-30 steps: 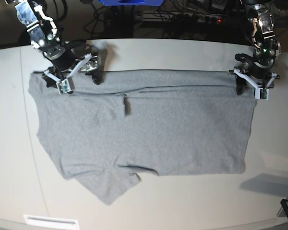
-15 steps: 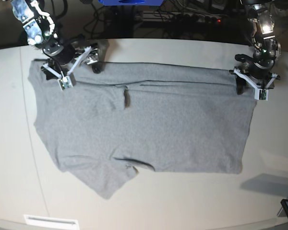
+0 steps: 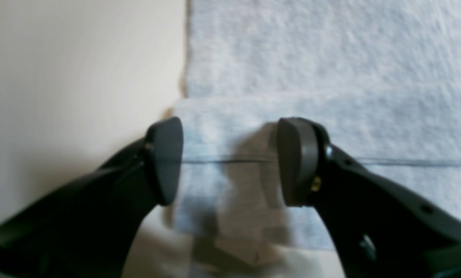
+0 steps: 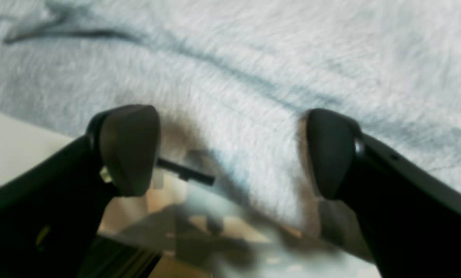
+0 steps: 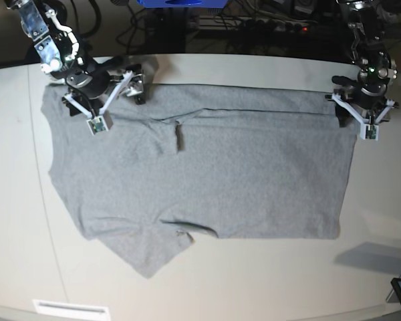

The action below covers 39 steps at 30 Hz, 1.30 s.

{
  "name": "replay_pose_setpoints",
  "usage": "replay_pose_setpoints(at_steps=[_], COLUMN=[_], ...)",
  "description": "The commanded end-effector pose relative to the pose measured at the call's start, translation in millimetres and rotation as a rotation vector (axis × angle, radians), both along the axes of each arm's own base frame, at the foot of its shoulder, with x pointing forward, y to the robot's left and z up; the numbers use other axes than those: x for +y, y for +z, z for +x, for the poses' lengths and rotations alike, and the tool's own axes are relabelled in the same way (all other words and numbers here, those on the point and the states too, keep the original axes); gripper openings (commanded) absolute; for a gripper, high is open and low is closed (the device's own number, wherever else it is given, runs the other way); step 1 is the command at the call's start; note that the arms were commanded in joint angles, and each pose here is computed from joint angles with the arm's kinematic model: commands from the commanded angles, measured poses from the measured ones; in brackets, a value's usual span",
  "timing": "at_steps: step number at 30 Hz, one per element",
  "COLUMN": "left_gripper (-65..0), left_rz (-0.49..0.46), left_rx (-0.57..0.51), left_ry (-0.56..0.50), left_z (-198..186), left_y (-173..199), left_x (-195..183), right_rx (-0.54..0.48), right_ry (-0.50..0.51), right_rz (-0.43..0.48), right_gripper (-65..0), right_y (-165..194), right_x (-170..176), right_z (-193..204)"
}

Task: Fold the T-shirt properly
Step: 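Release the edge and move both grippers to the shirt's opposite edge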

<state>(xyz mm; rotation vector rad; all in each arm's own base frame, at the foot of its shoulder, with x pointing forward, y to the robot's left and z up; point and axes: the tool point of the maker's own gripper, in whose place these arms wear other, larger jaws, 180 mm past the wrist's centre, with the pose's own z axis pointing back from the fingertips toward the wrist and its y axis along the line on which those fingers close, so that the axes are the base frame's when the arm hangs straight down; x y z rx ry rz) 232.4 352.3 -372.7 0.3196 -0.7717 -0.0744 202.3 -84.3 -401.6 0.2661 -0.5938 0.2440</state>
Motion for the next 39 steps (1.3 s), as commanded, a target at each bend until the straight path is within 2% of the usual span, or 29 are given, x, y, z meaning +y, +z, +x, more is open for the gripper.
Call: replay_pose_setpoints(at_steps=[1, 5, 8, 10, 16, 22, 24, 30, 35, 39], left_gripper=[-27.0, -27.0, -27.0, -27.0, -27.0, -27.0, -27.0, -27.0, -27.0, -27.0], left_rz=[0.035, 0.057, 0.068, 0.068, 0.066, 0.075, 0.065, 0.042, 0.061, 0.085], left_rx=[-0.069, -0.112, -0.073, -0.083, -0.125, -0.235, -0.221, -0.226, -0.182, -0.144], left_ry=[-0.016, -0.037, -0.029, -0.032, -0.037, -0.04, -0.004, 0.074, -0.015, -0.045], left_z=[12, 19, 16, 19, 29, 61, 71, 114, 142, 139], left_y=[24, 43, 43, 47, 58, 90, 93, 123, 121, 113], left_x=[5, 1, 4, 2, -3, -6, 2, 23, 13, 10], right_rx=[-0.004, 0.011, -0.018, -0.034, -0.125, -0.261, -0.301, -0.288, -0.296, -0.338], right_ry=[0.01, 0.02, -0.01, -0.038, -0.114, -0.166, -0.167, -0.204, -0.229, -0.21], right_rz=[0.011, 0.016, 0.023, 0.026, 0.012, 0.005, 0.008, -0.022, -0.039, -0.033], right_gripper=[-7.5, -7.5, -7.5, -7.4, -7.4, -6.8, -6.8, -6.8, -6.8, -6.8], right_y=[7, 12, 20, 24, 44, 83, 96, 100, 102, 113], right_x=[2, 8, 4, -1, -25, -46, -46, -62, -82, -112], right_z=[2, 4, 13, 19, 52, 101, 115, 152, 174, 191])
